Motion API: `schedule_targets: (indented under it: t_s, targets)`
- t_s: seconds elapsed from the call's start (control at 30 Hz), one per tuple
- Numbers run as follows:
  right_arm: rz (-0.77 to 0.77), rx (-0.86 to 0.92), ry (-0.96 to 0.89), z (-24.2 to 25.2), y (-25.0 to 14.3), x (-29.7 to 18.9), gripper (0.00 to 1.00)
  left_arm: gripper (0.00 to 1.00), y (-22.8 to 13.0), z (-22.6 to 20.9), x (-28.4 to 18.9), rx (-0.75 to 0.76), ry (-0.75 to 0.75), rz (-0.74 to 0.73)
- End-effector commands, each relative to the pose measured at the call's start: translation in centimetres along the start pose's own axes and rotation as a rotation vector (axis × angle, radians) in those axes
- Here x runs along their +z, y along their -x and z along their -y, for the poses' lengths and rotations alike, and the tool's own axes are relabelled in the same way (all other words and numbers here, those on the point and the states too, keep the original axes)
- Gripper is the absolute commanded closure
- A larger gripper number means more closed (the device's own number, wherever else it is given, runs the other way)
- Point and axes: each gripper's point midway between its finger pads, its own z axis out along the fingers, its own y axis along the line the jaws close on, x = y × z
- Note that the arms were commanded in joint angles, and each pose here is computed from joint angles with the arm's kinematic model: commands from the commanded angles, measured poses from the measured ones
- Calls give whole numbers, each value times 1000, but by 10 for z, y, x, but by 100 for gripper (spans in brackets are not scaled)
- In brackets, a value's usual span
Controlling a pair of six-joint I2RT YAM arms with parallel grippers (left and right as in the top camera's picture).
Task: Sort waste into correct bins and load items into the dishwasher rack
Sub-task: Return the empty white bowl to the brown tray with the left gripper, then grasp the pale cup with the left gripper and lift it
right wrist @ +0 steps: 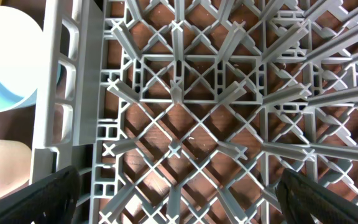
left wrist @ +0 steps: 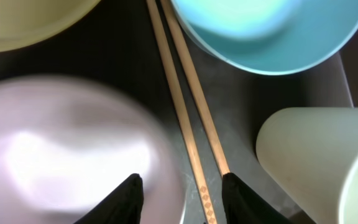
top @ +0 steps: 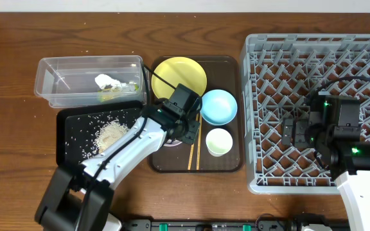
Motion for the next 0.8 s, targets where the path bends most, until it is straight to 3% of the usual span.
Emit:
schedule_targets:
  t_s: [0.0, 0.23, 0.67, 0.77]
  targets:
    - [24, 21, 4, 1, 8, -6, 1, 52, 32, 11, -38, 21, -20, 132]
    - [24, 21, 4, 1, 8, -6, 1, 50, 48, 38, -77, 53, -149, 246]
    - [24, 21, 4, 1, 8, -6, 1, 52, 9, 68, -18, 64, -185, 34]
    - [23, 21, 4, 1, 8, -6, 1, 64, -2, 73, -2, 82, -173, -18]
